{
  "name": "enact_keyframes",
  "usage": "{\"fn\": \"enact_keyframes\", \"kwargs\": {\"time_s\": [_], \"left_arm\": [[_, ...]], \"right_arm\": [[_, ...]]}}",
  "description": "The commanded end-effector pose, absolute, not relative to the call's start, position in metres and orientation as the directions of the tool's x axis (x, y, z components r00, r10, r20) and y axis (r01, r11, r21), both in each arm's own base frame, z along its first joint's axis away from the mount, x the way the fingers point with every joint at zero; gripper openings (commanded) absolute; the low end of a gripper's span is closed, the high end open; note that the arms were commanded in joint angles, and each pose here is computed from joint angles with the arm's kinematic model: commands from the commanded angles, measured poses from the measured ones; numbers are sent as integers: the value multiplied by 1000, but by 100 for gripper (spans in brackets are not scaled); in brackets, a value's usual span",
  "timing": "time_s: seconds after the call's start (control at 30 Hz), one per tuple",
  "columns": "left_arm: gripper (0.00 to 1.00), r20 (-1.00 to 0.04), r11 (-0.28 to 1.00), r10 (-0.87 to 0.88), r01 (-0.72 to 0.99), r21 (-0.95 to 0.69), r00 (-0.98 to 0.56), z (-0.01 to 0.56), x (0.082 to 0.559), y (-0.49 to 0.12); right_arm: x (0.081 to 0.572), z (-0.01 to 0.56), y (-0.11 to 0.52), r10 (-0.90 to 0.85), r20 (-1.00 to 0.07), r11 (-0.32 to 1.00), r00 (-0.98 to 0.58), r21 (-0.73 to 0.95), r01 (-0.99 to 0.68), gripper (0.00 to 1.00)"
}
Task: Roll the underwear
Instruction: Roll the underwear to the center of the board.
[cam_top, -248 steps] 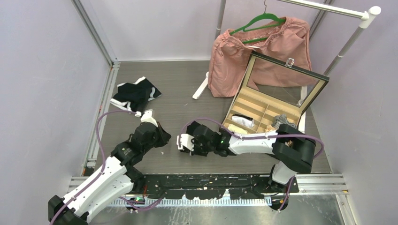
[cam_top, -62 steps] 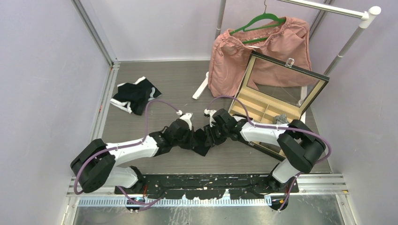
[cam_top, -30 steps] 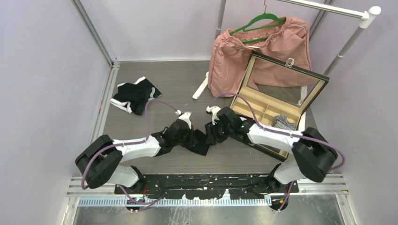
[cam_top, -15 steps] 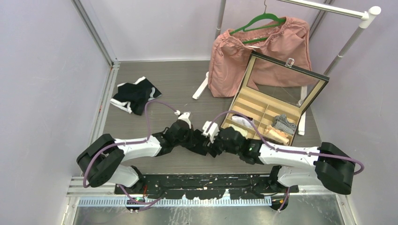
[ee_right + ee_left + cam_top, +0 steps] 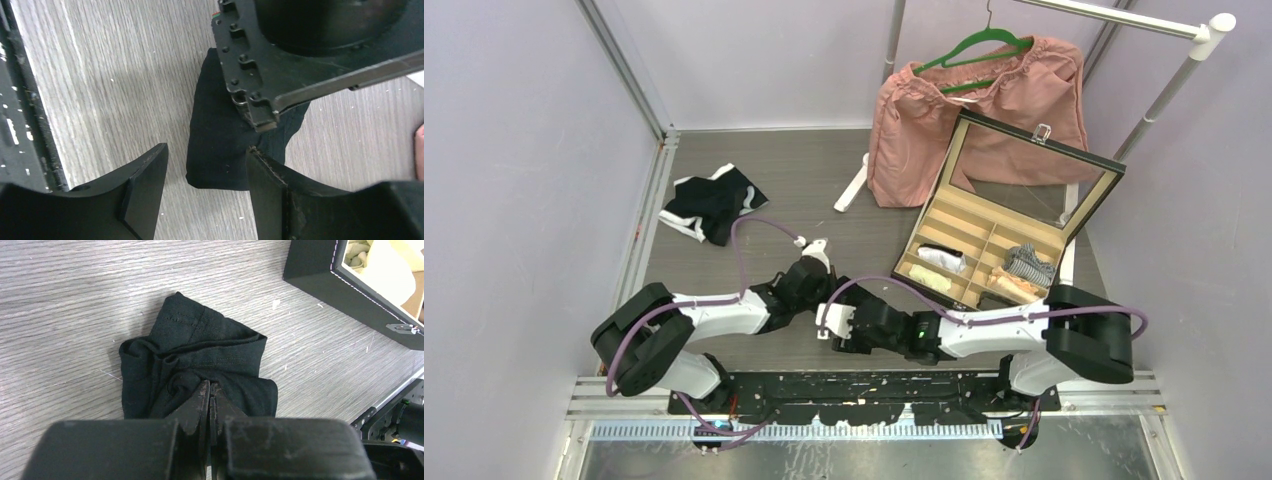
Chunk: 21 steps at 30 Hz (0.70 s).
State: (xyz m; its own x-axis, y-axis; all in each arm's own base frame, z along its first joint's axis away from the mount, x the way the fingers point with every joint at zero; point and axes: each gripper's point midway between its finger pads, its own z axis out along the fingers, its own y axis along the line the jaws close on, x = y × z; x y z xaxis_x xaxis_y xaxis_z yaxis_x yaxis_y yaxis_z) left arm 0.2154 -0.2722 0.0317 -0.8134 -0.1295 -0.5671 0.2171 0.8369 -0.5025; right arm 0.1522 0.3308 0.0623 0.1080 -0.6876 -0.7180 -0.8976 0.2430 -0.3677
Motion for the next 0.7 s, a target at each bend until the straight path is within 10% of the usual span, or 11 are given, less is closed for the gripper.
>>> {"fn": "enact_keyframes", "kwargs": {"time_s": [0.0,0.47,0.67], "left_arm": [[1,-422,959,-22,99,-264,-906,-41,172,-199],[1,-389,964,-38,68,-256,-921,-50,166,-186],[1,-395,957,-49,69,-281,-918,-49,170,-190]], "right_arm": [[166,74,341,-723,-660,221,205,-502,-836,64],[180,43,339,-852,-442,94,282,-657,-748,65],[185,31,330,-877,-402,96,263,-682,-725,49]]}}
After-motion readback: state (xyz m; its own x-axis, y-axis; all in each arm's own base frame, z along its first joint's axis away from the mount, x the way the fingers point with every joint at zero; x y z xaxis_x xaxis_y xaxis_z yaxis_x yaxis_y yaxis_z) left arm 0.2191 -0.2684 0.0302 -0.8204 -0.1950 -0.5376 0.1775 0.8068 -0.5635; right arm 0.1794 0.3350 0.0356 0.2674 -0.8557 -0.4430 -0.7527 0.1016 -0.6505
